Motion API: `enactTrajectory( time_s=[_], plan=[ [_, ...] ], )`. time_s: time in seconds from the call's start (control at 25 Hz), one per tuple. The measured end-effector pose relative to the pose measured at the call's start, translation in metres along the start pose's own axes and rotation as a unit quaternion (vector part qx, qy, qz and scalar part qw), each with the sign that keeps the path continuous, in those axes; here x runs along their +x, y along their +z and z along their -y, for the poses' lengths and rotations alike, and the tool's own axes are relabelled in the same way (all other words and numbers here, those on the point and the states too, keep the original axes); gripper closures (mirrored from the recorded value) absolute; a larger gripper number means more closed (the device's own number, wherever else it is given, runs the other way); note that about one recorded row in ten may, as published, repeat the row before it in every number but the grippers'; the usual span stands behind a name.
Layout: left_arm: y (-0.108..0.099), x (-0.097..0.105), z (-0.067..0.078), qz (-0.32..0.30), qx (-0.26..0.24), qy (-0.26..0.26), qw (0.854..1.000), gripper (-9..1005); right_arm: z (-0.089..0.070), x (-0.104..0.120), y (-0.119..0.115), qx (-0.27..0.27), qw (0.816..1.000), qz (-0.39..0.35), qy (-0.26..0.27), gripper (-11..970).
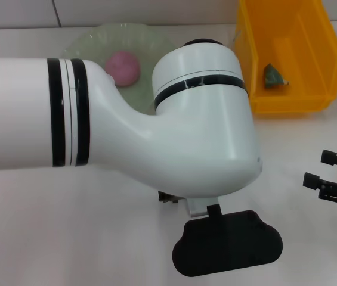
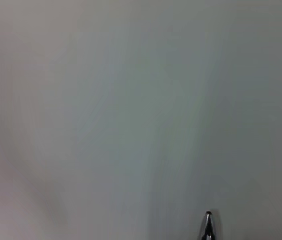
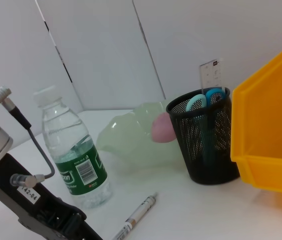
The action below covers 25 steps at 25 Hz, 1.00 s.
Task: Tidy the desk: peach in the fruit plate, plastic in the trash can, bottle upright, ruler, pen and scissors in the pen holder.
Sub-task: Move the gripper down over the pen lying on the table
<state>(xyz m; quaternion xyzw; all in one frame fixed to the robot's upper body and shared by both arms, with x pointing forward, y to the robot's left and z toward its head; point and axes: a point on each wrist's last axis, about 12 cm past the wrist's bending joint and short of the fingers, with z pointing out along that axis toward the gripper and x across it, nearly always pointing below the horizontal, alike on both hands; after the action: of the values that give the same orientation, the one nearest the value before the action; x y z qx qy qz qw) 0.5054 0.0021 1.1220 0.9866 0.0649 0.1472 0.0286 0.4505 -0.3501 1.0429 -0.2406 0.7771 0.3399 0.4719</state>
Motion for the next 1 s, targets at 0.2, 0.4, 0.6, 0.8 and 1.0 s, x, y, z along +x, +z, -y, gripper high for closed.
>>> enactTrajectory(
  time_s=[0.2, 0.4, 0.6, 0.8, 1.0],
  plan=[
    [-0.0001, -0.0003, -0.0007, 0.001, -0.002, 0.003, 1.000, 474, 0.0014, -0.0004, 0.0042, -0.002, 1.000, -0.007, 0.000, 124],
    [-0.0002, -0.0005, -0.0010, 0.003, -0.001, 0.006, 1.000, 490, 0.0026, -0.0005, 0.0060, -0.001, 1.000, -0.012, -0.002, 124],
    [0.0004, -0.0001, -0.0006, 0.002, 0.000, 0.005, 1.000, 556, 0.0031, -0.0013, 0.0069, -0.001, 1.000, -0.012, -0.003, 125],
    [0.0037, -0.0014, 0.0009, 0.005, 0.002, 0.007, 1.000, 570, 0.0038, -0.0034, 0.0087, -0.003, 1.000, -0.011, -0.005, 125],
    [0.0043, -0.0016, 0.0010, 0.005, 0.001, 0.007, 1.000, 583, 0.0038, -0.0041, 0.0097, -0.004, 1.000, -0.011, -0.006, 125]
  ],
)
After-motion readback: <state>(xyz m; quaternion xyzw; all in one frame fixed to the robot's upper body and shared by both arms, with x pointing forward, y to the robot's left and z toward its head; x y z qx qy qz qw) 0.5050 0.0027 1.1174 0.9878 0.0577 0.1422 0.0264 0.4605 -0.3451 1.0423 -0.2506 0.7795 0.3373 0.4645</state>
